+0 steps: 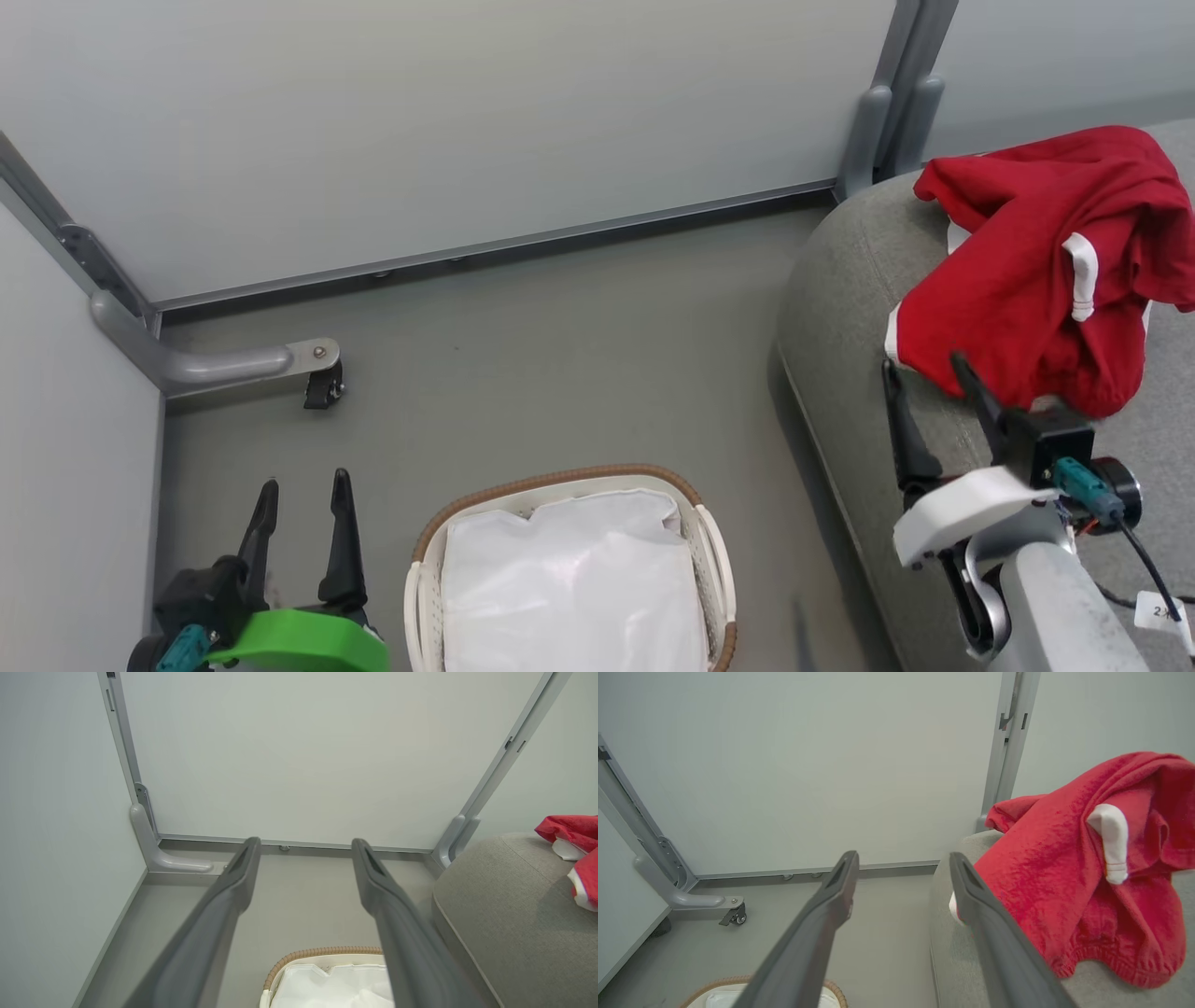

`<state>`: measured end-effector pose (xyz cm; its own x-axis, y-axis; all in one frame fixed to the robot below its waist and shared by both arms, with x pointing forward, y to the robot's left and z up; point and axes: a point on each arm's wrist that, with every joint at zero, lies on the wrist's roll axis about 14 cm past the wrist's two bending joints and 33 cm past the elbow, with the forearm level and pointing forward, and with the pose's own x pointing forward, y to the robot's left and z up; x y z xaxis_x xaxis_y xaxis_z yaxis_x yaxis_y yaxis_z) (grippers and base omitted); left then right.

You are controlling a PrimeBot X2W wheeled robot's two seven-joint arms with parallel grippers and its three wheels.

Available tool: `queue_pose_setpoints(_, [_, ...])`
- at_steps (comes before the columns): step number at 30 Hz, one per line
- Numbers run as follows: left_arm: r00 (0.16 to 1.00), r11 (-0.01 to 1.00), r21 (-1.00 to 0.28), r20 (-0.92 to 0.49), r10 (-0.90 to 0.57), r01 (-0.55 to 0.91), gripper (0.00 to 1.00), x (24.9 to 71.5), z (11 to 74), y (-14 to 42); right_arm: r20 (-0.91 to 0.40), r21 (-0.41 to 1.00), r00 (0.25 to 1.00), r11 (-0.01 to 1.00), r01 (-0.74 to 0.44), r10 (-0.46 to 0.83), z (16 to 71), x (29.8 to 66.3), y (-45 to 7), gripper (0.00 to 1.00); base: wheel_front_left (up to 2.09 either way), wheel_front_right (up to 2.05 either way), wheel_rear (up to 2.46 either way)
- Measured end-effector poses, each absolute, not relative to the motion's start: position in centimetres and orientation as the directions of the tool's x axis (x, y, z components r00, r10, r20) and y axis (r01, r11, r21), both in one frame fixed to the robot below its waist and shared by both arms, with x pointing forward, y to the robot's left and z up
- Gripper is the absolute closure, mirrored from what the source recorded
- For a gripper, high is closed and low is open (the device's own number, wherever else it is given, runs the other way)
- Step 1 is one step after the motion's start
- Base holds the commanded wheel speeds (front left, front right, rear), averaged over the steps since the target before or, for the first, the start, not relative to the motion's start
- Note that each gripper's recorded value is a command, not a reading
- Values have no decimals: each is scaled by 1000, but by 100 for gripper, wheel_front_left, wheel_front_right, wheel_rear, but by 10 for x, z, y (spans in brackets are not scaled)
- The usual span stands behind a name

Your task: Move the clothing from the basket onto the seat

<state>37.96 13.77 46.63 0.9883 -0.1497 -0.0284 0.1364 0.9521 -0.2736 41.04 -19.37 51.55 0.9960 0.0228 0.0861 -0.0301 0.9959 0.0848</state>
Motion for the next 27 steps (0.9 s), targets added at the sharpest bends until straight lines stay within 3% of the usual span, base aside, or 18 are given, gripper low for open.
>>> queue_pose_setpoints(8, [990, 950, -288, -45, -135, 117, 0, 367, 461, 140, 45, 104, 998, 994, -44, 39, 498, 393, -186, 0, 0, 0, 0])
queue_pose_setpoints(27, [991, 952, -289, -58, -125, 103, 0, 365, 458, 142, 44, 107, 998, 993, -56, 52, 497, 393, -181, 0, 0, 0, 0])
